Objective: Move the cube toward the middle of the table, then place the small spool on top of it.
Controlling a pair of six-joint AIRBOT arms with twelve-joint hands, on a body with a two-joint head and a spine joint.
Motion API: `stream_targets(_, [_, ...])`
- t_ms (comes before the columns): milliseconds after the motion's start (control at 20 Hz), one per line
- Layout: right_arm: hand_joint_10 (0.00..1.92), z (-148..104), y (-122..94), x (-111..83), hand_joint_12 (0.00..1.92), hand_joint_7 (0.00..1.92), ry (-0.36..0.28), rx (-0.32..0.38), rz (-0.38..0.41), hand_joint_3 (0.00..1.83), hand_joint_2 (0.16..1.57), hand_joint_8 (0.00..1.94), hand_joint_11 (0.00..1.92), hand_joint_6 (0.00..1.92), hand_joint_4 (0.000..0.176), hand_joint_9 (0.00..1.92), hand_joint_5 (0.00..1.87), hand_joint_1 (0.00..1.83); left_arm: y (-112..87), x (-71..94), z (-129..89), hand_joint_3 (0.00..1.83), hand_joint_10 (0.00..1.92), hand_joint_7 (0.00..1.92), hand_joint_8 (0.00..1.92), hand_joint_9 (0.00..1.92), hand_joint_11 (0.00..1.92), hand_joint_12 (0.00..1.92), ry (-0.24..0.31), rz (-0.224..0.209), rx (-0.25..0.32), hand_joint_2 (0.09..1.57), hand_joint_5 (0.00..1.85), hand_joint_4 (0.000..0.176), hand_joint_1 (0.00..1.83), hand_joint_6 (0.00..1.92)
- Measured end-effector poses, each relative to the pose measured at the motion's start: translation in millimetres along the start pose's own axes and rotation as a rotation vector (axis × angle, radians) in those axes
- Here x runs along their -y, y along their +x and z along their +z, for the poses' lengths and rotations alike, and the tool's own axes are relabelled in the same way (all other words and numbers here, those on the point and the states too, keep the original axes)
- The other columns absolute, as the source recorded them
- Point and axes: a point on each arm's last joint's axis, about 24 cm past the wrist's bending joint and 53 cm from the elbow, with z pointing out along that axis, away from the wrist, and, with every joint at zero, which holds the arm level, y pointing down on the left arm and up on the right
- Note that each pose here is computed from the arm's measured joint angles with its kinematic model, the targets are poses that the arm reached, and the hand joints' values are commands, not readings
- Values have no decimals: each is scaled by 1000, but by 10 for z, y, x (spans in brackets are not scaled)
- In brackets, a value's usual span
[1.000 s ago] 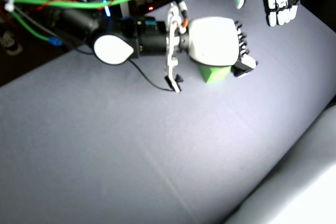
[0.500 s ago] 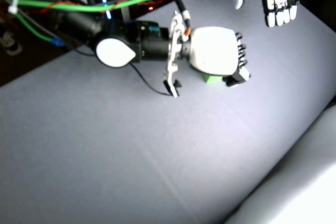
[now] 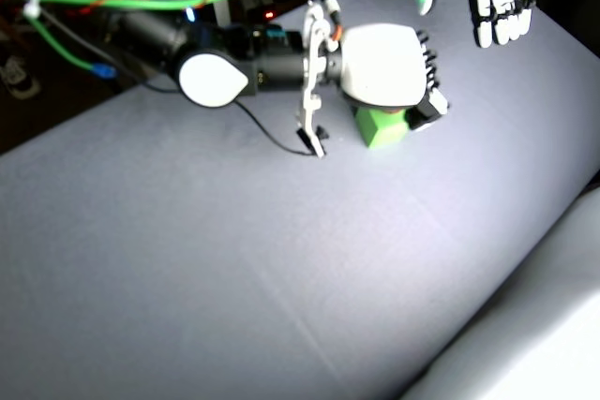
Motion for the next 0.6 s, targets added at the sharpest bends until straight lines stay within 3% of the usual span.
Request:
stream_targets(50, [419, -6, -17, 37, 1223, 1145, 8, 2, -3, 1, 1044, 819, 703, 591, 0, 1067, 1149, 1255, 8, 3, -1, 2, 2, 335, 0, 274, 0, 577, 1, -4, 2, 1214, 382, 67, 0, 2])
stream_targets(100, [389, -9, -26, 67, 1259, 1121, 16, 2, -4, 0, 1045, 839, 672, 577, 3, 1057, 1171, 1252, 17, -1, -2, 0, 0, 324, 0, 270, 0, 575, -1, -7, 2, 1196, 371, 88, 0, 0])
stream_targets(150, [243, -14, -33, 107, 1206, 1132, 28, 2, -4, 3, 1052, 693, 626, 818, 23, 1087, 1110, 1246, 25, -4, -2, 2, 0, 332, 0, 278, 0, 625, -2, -7, -2, 1226, 379, 61, 0, 1])
stream_targets(200, [243, -16, -35, 127, 1206, 1132, 34, 1, -3, 3, 1052, 693, 626, 818, 23, 1087, 1110, 1246, 23, -2, -2, 2, 0, 332, 0, 278, 0, 625, -2, -9, -1, 1226, 379, 61, 0, 1])
stream_targets(250, [216, -18, -41, 150, 1236, 1111, 41, 1, -1, 0, 1044, 701, 564, 735, 0, 1081, 1175, 1255, 23, -1, -2, 0, 4, 336, 2, 286, 0, 625, -1, -9, -1, 1215, 379, 78, 0, 1])
stream_targets(300, [233, -19, -44, 161, 1308, 1097, 45, 2, 2, 0, 1040, 734, 540, 682, 0, 1095, 1203, 1257, 24, 1, -2, 0, 2, 325, 1, 265, 0, 594, 0, -9, -1, 1203, 374, 91, 0, 0])
stream_targets(350, [340, -23, -59, 185, 1351, 1124, 50, 5, 2, 0, 1035, 731, 639, 637, 16, 1135, 1206, 1255, 24, -1, -2, 1, 2, 328, 3, 263, 0, 584, -1, -9, -1, 1213, 374, 80, 0, 1])
stream_targets(400, [333, -24, -61, 195, 1241, 1135, 53, 5, 4, 0, 1040, 660, 665, 743, 1, 1101, 1169, 1255, 22, -1, -2, 1, 6, 354, 3, 303, 0, 655, -1, -10, 0, 1222, 380, 69, 0, 2])
stream_targets(450, [333, -22, -61, 201, 1241, 1135, 55, 6, 4, 0, 1040, 660, 665, 743, 1, 1101, 1169, 1255, 21, -2, -2, 1, 6, 354, 3, 303, 0, 655, -2, -10, 0, 1222, 380, 69, 0, 2])
stream_targets(500, [461, -16, -55, 196, 1314, 1130, 54, 5, 6, 1, 1038, 772, 699, 616, 15, 1102, 1186, 1254, 22, -4, -2, 1, 5, 353, 1, 304, 0, 662, -2, -10, 0, 1223, 379, 74, 0, 1])
stream_targets(550, [600, -16, -54, 196, 1324, 1197, 54, 5, 5, 0, 1028, 735, 775, 555, 0, 1120, 1179, 1267, 25, -1, -1, 0, 1, 345, 0, 300, 0, 659, -1, -13, -1, 1217, 382, 70, 0, 1])
stream_targets(600, [661, -16, -55, 196, 1336, 1186, 54, 5, 6, 1, 1030, 763, 774, 545, 0, 1096, 1179, 1266, 26, -1, -1, 0, 2, 349, 2, 302, 0, 655, 0, -13, 0, 1218, 385, 66, 0, 2])
